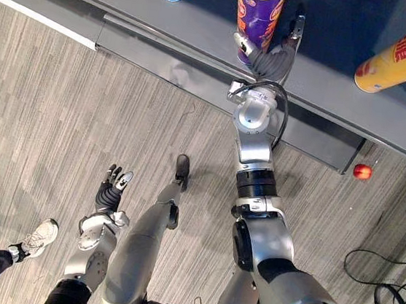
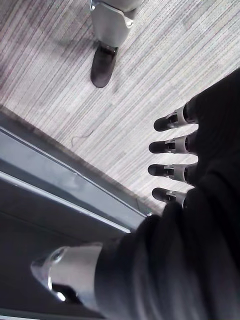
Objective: Put the gum and the chips on the shelf.
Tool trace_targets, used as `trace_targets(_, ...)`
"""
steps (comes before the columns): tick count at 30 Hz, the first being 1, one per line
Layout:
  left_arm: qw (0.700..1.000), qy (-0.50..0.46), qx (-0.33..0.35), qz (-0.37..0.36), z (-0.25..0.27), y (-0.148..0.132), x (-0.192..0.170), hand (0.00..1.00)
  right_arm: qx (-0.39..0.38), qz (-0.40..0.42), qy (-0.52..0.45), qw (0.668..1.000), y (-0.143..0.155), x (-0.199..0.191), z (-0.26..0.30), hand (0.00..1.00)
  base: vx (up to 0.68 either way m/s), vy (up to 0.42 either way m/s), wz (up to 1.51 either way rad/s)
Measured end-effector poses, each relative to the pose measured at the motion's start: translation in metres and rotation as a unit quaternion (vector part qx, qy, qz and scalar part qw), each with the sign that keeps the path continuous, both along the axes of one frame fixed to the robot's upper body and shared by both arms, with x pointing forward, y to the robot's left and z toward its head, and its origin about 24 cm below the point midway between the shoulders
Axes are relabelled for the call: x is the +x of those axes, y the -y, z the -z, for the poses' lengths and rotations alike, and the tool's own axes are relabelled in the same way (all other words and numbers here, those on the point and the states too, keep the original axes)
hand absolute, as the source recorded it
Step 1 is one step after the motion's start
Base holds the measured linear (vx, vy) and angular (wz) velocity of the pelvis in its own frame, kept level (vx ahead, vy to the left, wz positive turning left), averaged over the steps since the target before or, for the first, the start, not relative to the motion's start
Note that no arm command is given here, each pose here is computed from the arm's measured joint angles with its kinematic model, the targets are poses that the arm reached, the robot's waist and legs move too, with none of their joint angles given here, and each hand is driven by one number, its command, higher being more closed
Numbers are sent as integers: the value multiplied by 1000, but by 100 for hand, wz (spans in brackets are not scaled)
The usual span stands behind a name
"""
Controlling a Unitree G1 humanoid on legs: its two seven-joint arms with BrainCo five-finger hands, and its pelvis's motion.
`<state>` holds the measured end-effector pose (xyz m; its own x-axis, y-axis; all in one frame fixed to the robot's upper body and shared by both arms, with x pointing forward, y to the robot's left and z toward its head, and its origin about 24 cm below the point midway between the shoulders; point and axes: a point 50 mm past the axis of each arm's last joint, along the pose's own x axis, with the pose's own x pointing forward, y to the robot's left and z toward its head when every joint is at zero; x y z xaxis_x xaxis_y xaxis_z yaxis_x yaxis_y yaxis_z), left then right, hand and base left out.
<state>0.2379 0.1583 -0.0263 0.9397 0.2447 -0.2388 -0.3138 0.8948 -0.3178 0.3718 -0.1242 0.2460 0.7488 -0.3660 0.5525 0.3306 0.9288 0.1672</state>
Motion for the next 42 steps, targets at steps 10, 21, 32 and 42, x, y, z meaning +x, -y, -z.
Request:
trace_targets(10, 1000, 0, 0, 0, 0, 0, 0, 0, 0, 11, -6, 1000, 4, 3, 1, 0, 3, -54, 0)
trace_targets(21, 1000, 3, 0, 3, -1, 1, 0, 0, -1, 43, 10, 999, 29, 8, -23, 0, 3, -37, 2)
trace_targets(32, 1000, 19, -1, 9, -8, 4, 3, 0, -8, 68, 19, 997, 48, 10, -36, 0, 1, -35, 3)
trace_targets(42, 1000, 10, -19, -2, -4, 2, 2, 0, -3, 47, -23, 999, 32, 11, -2, 0, 3, -57, -4)
